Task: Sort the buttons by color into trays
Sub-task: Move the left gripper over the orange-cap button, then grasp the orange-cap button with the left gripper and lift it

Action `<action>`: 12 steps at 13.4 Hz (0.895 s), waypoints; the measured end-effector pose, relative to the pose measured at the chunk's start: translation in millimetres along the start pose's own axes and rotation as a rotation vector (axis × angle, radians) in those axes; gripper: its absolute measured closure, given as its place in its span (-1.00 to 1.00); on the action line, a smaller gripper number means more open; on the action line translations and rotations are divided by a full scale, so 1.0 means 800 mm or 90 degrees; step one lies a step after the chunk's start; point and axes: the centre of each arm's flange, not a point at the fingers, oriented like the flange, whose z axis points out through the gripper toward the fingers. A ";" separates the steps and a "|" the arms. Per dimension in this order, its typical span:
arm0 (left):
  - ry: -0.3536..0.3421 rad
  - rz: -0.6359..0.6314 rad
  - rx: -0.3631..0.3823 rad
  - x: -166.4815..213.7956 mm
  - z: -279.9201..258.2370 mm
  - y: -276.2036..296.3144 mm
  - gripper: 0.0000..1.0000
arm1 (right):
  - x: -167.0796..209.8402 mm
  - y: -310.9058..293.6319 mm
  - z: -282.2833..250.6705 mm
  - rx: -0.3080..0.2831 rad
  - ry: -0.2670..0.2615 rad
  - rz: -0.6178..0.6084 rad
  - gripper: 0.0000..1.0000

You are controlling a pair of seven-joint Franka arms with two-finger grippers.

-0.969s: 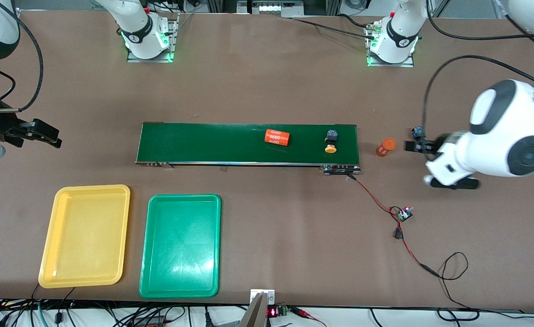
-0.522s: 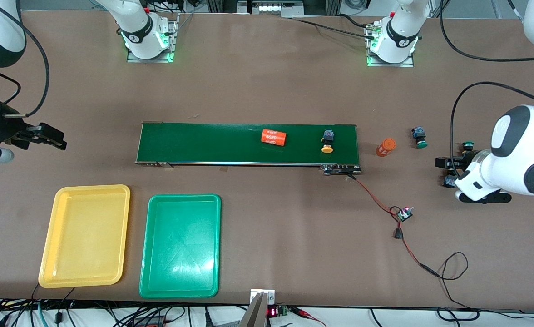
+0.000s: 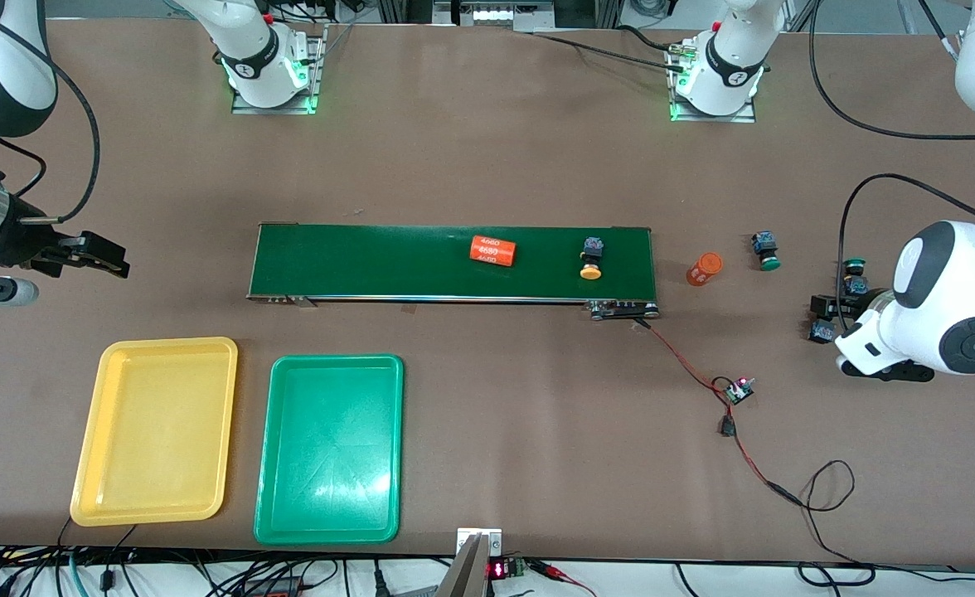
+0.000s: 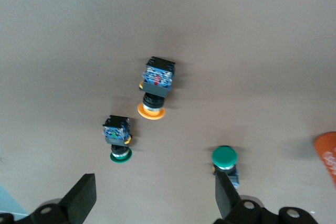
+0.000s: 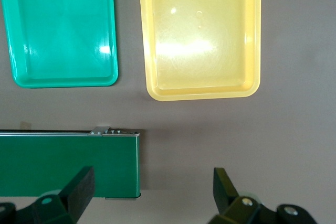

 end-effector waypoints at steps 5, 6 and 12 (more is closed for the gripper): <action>0.024 0.020 -0.040 0.017 0.059 -0.045 -1.00 | 0.001 0.000 0.003 0.000 -0.003 0.000 -1.00; 0.031 0.024 -0.046 0.019 0.075 -0.051 -1.00 | 0.001 -0.001 0.003 0.000 -0.003 0.000 -1.00; 0.037 0.066 -0.073 0.027 0.123 -0.052 -1.00 | 0.001 -0.002 0.004 0.000 -0.003 -0.001 -1.00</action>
